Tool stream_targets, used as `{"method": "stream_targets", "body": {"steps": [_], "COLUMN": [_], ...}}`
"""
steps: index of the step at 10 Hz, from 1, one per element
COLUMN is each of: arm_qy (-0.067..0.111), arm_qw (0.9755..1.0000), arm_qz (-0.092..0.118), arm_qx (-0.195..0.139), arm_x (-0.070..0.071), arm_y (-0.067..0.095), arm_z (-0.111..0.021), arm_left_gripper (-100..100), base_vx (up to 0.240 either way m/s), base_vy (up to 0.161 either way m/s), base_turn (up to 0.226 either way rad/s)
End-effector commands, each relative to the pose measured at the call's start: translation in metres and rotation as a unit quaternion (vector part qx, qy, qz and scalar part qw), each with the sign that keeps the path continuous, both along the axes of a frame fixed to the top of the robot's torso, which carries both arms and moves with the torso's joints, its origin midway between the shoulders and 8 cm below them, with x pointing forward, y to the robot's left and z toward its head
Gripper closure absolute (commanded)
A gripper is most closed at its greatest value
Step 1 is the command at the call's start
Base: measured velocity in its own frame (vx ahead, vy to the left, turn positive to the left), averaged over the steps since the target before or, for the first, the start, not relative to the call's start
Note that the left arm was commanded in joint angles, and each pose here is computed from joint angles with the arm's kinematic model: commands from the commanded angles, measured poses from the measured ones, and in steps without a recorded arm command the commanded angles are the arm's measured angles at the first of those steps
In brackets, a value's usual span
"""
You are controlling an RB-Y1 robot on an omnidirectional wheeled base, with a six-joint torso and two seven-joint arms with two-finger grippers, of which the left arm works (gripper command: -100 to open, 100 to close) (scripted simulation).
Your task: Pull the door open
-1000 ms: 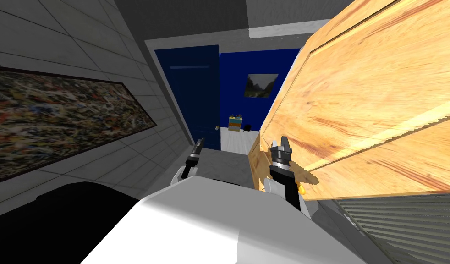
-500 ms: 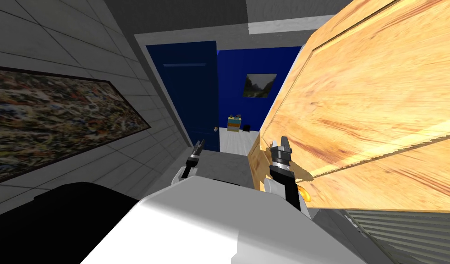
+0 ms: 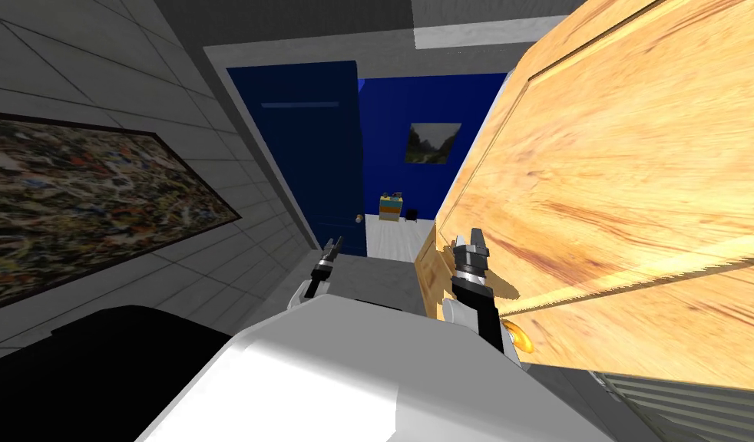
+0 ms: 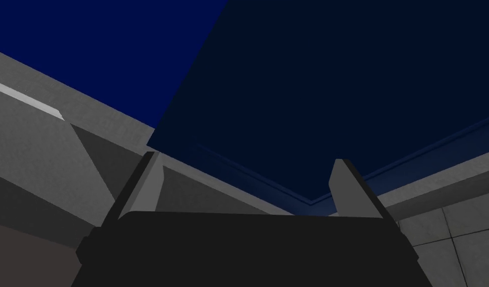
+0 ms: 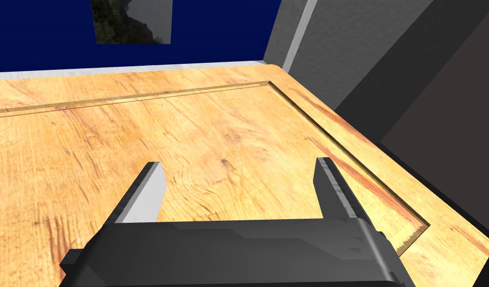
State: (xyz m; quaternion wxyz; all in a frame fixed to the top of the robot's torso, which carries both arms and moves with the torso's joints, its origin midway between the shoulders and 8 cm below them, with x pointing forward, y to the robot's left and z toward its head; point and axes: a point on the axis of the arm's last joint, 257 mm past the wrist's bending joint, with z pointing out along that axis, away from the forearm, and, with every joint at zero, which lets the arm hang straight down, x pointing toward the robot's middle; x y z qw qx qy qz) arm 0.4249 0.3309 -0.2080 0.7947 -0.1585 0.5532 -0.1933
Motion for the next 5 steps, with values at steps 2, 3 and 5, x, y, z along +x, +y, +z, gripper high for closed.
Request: {"method": "stream_targets", "body": {"steps": [2, 3, 5], "arm_qy": [0.016, 0.022, 0.035], "arm_qw": [0.9994, 0.9989, 0.9974], "arm_qz": [0.016, 0.021, 0.032], "arm_qx": [0.027, 0.037, 0.055], "arm_x": [0.000, 0.000, 0.000], "arm_y": [0.007, 0.009, 0.014], "arm_z": [-0.016, -0.022, -0.035], "arm_left_gripper": [-100, -100, -100], "base_vx": [0.091, 0.101, 0.097], "base_vy": [0.020, 0.006, 0.031], "base_turn": [-0.046, -0.037, -0.048]}}
